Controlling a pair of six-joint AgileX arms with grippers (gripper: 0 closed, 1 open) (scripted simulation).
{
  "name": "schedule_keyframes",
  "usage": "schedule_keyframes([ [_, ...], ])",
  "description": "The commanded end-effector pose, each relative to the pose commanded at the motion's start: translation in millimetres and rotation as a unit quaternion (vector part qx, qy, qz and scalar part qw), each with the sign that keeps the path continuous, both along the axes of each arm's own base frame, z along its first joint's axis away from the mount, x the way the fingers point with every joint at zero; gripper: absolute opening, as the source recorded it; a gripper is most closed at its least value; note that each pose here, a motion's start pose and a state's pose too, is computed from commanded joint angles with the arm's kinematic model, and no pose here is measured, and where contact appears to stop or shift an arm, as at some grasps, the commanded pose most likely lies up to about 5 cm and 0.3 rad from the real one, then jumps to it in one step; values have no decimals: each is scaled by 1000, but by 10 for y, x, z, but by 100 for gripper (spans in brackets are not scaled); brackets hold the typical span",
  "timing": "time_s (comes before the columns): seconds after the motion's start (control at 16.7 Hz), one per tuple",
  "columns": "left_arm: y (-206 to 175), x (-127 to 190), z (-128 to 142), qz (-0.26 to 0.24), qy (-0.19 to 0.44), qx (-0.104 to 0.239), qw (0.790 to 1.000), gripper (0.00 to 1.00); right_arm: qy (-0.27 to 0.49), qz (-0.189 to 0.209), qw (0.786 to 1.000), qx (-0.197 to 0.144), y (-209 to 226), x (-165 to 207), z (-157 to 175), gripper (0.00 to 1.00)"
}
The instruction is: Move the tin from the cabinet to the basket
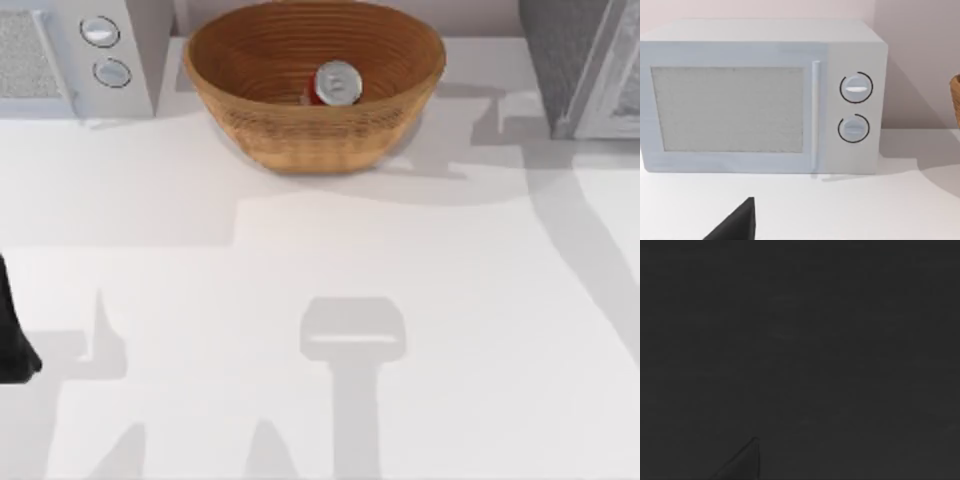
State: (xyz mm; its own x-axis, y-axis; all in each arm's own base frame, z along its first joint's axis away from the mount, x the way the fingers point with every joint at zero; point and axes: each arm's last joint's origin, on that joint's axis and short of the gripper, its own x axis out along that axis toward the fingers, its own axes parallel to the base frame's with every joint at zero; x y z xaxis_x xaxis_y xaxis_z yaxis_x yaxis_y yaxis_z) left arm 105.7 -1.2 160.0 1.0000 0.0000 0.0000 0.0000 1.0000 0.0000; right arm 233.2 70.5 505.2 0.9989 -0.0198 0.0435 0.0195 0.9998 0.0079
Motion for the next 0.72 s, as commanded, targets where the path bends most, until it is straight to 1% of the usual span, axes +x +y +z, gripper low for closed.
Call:
schedule_keyframes([
  [0.18, 0, 0, 0, 0, 0, 0, 1000, 100, 5, 0, 1000, -3, -164, -246, -259, 100],
  [0.3, 0, 0, 0, 0, 0, 0, 1000, 100, 11, -1, 1000, -5, -278, -429, -521, 100],
  [0.48, 0, 0, 0, 0, 0, 0, 1000, 100, 22, -1, 1000, -7, -434, -712, -1040, 100],
  [0.72, 0, 0, 0, 0, 0, 0, 1000, 100, 34, 1, 999, -8, -584, -1036, -1885, 100],
])
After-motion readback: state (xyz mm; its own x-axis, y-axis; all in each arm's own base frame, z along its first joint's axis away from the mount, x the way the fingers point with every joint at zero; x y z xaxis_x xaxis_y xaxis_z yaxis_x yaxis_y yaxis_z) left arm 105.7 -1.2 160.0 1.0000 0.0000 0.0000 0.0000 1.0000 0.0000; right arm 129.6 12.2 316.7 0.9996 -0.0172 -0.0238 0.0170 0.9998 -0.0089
